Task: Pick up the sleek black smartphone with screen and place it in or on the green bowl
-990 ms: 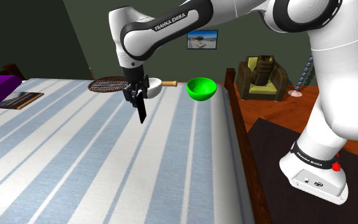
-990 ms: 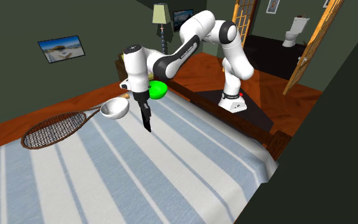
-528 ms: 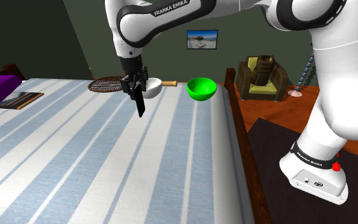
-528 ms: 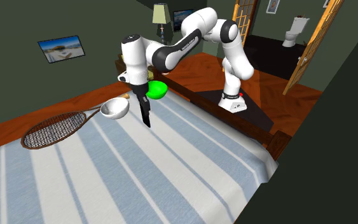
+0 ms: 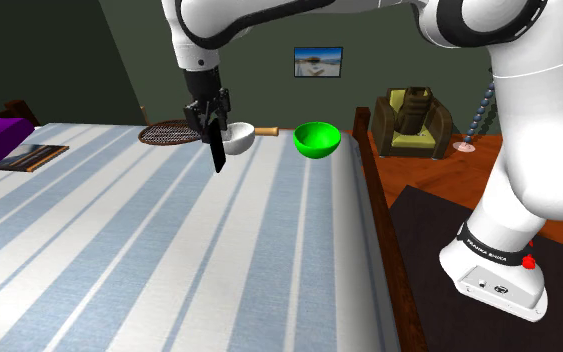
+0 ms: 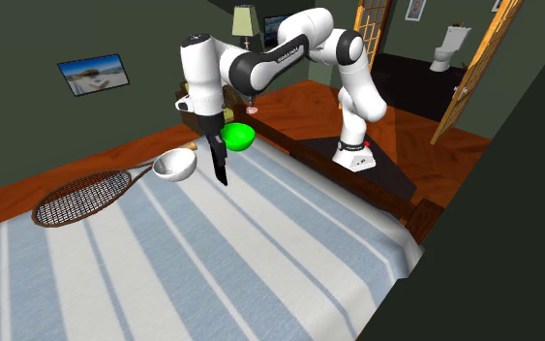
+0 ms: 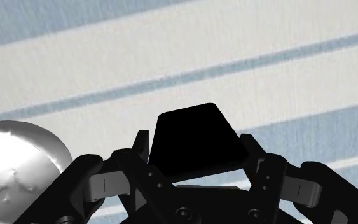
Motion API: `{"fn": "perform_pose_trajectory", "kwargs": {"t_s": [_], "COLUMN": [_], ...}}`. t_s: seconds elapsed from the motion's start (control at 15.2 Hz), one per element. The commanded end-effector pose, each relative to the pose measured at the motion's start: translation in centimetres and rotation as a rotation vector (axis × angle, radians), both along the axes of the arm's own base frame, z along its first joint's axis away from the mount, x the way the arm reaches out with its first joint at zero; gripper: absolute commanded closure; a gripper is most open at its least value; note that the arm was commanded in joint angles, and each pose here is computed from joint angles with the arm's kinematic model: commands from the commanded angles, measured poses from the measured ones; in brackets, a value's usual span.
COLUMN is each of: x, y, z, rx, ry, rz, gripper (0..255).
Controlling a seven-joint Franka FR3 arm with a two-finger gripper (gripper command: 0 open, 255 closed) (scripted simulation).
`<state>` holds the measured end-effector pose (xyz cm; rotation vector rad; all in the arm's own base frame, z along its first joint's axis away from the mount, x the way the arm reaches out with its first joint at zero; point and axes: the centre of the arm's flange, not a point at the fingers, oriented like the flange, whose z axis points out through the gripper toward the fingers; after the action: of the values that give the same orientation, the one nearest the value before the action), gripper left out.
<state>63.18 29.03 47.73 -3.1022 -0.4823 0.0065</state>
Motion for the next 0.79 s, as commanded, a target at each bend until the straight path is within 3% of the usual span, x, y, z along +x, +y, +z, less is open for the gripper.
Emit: {"fn": "perform_pose_trajectory", "kwargs": {"t_s": [0.0,0.59,0.73], "x": [0.1,0.1,-0.4], "y": [0.0,0.0,-2.6], "z": [1.1,5.6,5.9], "rx": [0.0,0.0,0.0], "ry": [0.0,0.0,0.0], "rz": [0.0,0.0,0.0], "gripper": [255,255,255]}}
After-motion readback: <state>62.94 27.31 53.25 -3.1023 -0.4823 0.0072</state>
